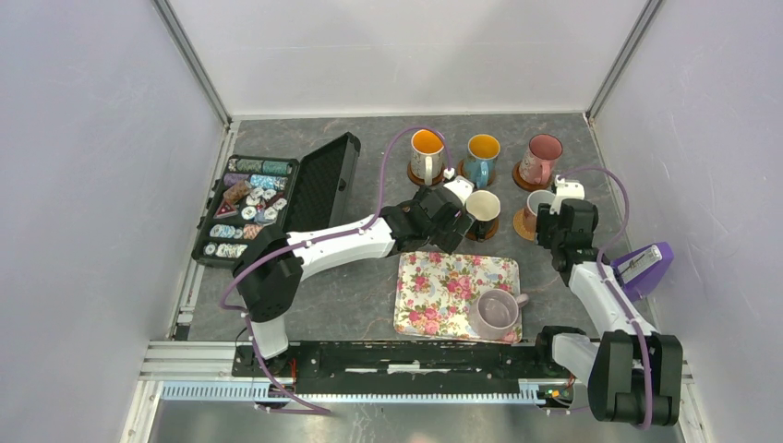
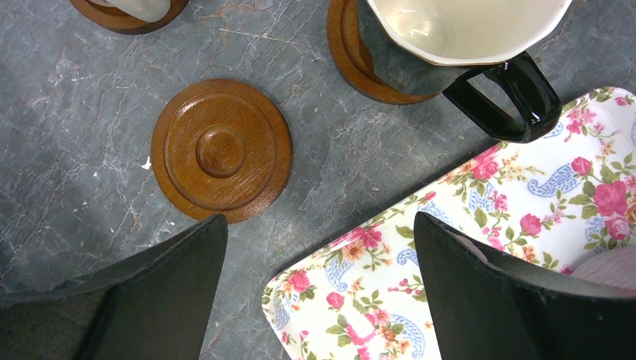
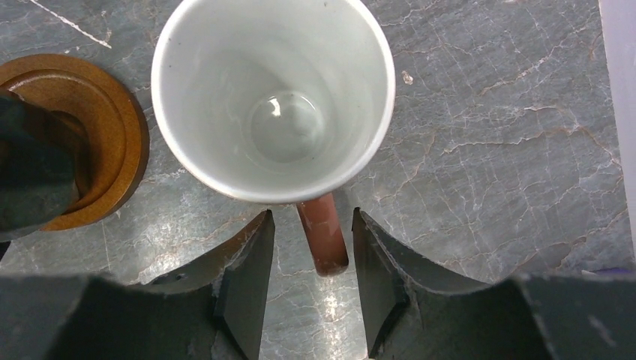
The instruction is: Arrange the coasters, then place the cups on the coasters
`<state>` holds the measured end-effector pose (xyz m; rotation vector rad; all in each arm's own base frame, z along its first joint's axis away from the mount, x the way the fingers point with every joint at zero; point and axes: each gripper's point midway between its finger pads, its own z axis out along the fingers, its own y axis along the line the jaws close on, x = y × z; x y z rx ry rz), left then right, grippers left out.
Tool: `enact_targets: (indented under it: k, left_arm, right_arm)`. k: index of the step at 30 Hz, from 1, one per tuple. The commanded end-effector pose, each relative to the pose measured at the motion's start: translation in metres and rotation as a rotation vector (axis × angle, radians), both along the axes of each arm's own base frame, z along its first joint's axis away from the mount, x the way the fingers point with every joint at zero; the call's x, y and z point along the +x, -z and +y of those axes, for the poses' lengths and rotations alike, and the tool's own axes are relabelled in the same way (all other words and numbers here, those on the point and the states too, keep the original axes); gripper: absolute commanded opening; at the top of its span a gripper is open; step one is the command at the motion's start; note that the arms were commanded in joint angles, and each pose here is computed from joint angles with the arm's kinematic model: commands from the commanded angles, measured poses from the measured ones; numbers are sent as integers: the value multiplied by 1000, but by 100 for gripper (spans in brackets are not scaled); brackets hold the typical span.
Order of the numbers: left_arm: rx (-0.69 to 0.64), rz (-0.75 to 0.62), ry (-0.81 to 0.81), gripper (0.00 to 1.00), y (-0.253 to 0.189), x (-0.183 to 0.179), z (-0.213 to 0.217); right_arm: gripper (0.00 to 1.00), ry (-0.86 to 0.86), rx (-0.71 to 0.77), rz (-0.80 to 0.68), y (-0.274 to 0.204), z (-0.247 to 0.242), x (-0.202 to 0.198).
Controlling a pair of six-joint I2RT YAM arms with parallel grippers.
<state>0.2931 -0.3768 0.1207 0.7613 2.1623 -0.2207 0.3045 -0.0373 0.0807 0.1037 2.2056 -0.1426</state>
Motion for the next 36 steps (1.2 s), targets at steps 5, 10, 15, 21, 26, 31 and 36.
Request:
enact_targets:
  k: [5,10,15,21,26,31,36]
  left_arm:
    - [-51,-49,-8,100,-24,10,-6]
    - [-54,-48,-6,100,-25,9,-6]
    - [-56,-43,-7,100,-23,8,-5]
    - [-59,-43,-6,100,-24,8,-5]
    - [-62,-41,-4,100,-24,8,-6]
    - [-63,-42,-5,100,-24,8,-6]
    - [-60,-40,-5,100,-23,8,-5]
  right_arm:
    - [51,-26,33,33,-2,9,-11]
    - [51,-19,64,38,-5,13,-13]
    - [51,-41,76,18,-11,17,-10]
    - [57,-47,52,0,-14,14,-7]
    - [69,-13,9,5,-19,4,-6]
    - [68,-43,19,-11,-20,8,-2]
    - [61,-79,31,-9,-19,14,1]
